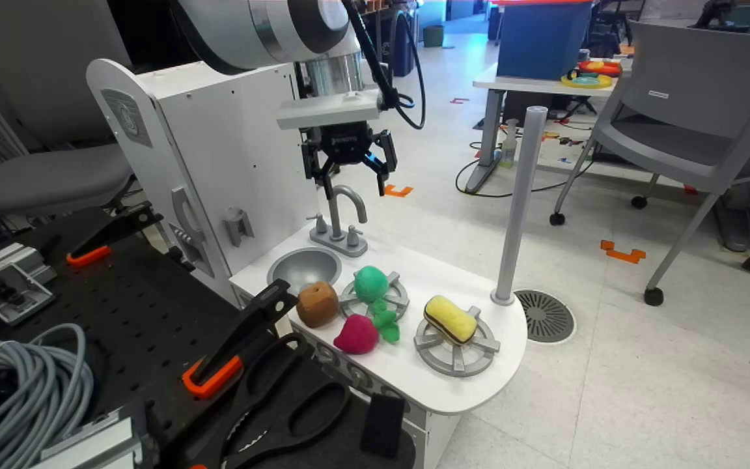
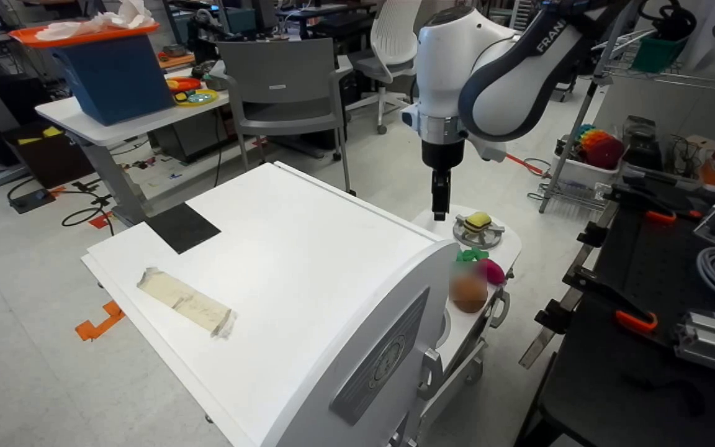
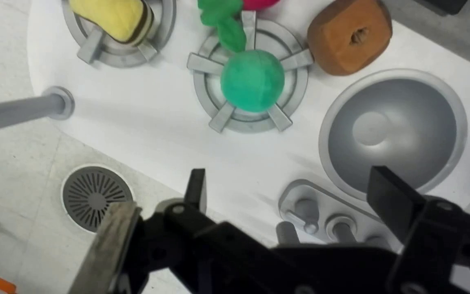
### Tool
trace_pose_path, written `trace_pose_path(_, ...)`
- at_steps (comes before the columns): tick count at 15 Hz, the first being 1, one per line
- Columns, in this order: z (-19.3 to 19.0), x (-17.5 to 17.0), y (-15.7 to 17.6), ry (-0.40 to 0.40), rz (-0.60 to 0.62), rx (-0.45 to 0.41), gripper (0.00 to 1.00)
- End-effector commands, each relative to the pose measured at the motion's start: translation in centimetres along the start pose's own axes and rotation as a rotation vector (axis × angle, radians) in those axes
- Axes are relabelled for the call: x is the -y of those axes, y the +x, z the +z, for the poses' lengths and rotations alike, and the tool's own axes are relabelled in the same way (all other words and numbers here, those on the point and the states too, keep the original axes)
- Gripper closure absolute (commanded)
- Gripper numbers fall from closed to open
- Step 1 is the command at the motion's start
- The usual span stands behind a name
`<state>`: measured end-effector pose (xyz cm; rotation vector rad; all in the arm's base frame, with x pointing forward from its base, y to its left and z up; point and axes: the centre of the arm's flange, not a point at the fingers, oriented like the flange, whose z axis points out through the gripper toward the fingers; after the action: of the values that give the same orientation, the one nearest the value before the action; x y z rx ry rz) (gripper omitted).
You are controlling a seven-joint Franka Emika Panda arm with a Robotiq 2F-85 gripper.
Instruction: Turn the tap at the center
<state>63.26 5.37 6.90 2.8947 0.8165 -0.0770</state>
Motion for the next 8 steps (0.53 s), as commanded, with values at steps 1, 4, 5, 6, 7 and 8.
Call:
trace_pose_path(1, 1.1, 0.5, 3.6, 0.048, -0.060, -0.088, 0.00)
trace_pose_path(4, 2.1, 1.5, 4.6, 0.031, -0.142, -0.115, 0.00)
trace_pose_path(5, 2.6, 1.6, 4.9, 0.021, -0.164, -0.113, 0.00)
trace_pose_path(6, 3.0, 1.7, 5.2, 0.016, -0.182, -0.111, 0.00)
trace_pose_path(7, 3.8, 1.7, 5.6, 0.005, -0.199, -0.098, 0.00)
trace_pose_path(8, 4.2, 1.7, 5.9, 0.001, -0.215, -0.095, 0.00)
